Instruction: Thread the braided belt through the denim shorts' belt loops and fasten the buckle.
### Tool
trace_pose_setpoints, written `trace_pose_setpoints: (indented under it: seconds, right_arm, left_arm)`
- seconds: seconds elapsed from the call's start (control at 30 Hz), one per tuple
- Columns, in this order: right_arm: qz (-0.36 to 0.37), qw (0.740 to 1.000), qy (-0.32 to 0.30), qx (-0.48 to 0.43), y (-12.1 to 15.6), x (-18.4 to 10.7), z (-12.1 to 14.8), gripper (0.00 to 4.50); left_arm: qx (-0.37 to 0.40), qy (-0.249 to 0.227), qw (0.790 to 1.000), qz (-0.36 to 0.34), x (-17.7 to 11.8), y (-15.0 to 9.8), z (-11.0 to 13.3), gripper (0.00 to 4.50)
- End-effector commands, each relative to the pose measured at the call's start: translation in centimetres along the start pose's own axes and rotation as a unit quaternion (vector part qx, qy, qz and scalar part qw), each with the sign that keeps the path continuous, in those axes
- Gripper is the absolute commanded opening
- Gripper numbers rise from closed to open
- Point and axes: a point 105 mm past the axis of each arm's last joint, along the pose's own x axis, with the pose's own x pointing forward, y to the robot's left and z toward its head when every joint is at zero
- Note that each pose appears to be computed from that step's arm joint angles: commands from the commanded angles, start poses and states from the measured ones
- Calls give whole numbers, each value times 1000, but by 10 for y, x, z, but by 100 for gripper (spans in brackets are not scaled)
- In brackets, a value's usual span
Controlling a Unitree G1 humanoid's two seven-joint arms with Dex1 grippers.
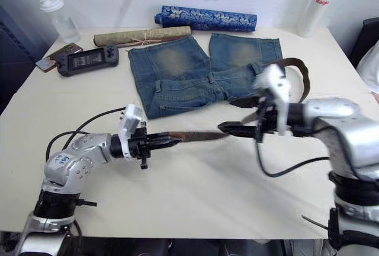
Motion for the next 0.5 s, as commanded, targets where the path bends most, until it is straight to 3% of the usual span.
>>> trace_pose_setpoints:
  seconds: [0.03,0.13,0.23,0.37,0.5]
  right_arm:
    - [64,985,-107,121,31,-26,6,445]
    - [113,957,-157,217,54,-17,-13,445]
    - [91,916,-199,335,63,19,-33,445]
    - [75,866,-226,440,74,59,-36,445]
    - [55,831,-271,482,65,70,-27,445]
  left_arm:
    - [-131,-119,984,21,-4,-10,18,0]
    - [-203,-164,965,11,-6,-23,21,0]
    - [-251,-198,948,-1,-6,-32,28,0]
    - [-274,-194,942,5,-6,-35,30,0]
    - [-280,-188,941,10,-8,-35,31,0]
